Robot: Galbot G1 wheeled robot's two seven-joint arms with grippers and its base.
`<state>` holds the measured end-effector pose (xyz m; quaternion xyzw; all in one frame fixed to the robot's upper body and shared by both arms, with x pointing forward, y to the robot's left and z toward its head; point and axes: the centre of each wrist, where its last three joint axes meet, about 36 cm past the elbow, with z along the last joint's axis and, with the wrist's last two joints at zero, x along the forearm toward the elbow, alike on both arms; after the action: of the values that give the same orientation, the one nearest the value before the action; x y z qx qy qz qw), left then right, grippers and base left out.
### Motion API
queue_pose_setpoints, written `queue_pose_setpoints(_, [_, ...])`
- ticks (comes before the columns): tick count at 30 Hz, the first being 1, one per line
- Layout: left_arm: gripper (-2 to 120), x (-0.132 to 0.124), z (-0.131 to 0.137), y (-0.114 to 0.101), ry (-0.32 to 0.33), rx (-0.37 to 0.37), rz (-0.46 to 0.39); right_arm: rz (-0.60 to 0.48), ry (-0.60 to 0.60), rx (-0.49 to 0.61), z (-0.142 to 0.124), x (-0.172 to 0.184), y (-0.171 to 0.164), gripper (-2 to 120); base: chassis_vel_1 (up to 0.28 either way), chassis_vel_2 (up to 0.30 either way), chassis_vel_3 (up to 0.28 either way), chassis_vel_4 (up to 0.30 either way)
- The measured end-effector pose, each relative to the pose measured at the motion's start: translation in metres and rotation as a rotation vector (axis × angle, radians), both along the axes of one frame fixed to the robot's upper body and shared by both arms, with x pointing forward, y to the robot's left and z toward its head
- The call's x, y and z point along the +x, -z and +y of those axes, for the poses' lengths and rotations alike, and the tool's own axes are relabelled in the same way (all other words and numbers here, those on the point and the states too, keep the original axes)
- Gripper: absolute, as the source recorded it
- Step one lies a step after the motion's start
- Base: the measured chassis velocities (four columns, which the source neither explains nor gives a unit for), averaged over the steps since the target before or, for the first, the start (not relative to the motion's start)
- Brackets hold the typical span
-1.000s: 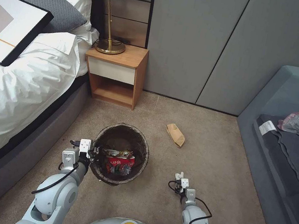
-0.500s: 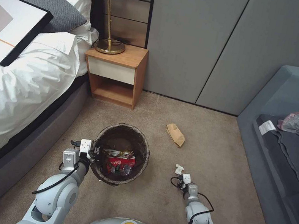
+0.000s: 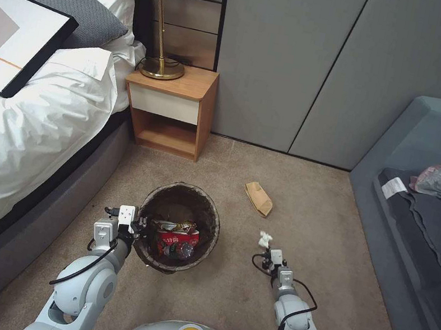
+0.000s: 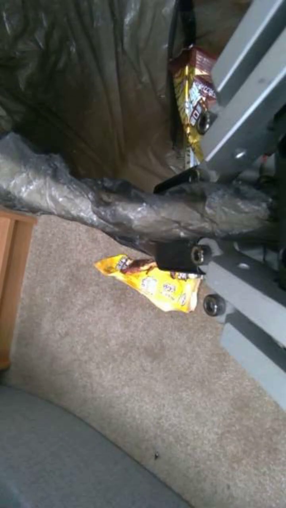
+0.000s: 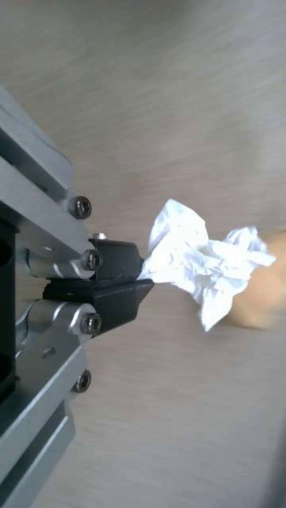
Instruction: Pick up the trash bin, then pick up the garbage from the floor and place it into the trash bin.
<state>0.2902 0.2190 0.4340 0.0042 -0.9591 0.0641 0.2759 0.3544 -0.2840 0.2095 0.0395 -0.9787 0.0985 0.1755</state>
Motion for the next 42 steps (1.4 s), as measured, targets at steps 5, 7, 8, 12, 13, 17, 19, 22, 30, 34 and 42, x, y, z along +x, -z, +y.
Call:
queue_pose_setpoints(5, [0,0.000,-0.001,0.002,0.002,-0.001,0.004,-0.211,-0.077,0.053,0.011,0.002,-0.032,0,0.000,0.000,0.000,0.000])
queue_pose_setpoints(7, [0,0.000,-0.001,0.002,0.002,-0.001,0.005,-0.226,-0.085,0.057,0.012,0.003,-0.035,0,0.000,0.000,0.000,0.000])
queue_pose_setpoints(8, [0,0.000,-0.001,0.002,0.003,-0.001,0.005,-0.272,-0.110,0.071,0.015,0.004,-0.044,0,0.000,0.000,0.000,0.000])
queue_pose_setpoints(12, [0,0.000,-0.001,0.002,0.003,-0.001,0.005,-0.326,-0.143,0.088,0.018,0.006,-0.055,0,0.000,0.000,0.000,0.000])
queue_pose_setpoints(13, [0,0.000,-0.001,0.002,0.004,-0.001,0.006,-0.354,-0.160,0.097,0.020,0.006,-0.061,0,0.000,0.000,0.000,0.000])
queue_pose_setpoints(17, [0,0.000,-0.002,0.002,0.006,-0.001,0.006,-0.427,-0.218,0.126,0.025,0.008,-0.080,0,0.000,0.000,0.000,0.000])
queue_pose_setpoints(19, [0,0.000,-0.002,0.002,0.006,-0.001,0.007,-0.434,-0.224,0.128,0.025,0.009,-0.081,0,0.000,0.000,0.000,0.000])
queue_pose_setpoints(22, [0,-0.001,-0.003,0.003,0.011,-0.001,0.010,-0.570,-0.370,0.193,0.035,0.009,-0.120,0,0.000,0.000,0.000,0.000])
queue_pose_setpoints(30, [0,-0.006,-0.014,0.003,0.052,-0.019,0.025,-0.518,-0.827,0.280,0.086,-0.020,-0.151,0,0.000,0.000,0.000,0.000])
queue_pose_setpoints(34, [0,-0.009,-0.020,0.002,0.065,-0.027,0.027,-0.412,-0.864,0.282,0.107,-0.025,-0.128,0,0.000,0.000,0.000,0.000])
queue_pose_setpoints(42, [0,-0.010,-0.022,-0.004,0.070,-0.032,0.015,-0.315,-0.819,0.281,0.128,-0.032,-0.087,23,0.000,0.000,0.000,0.000])
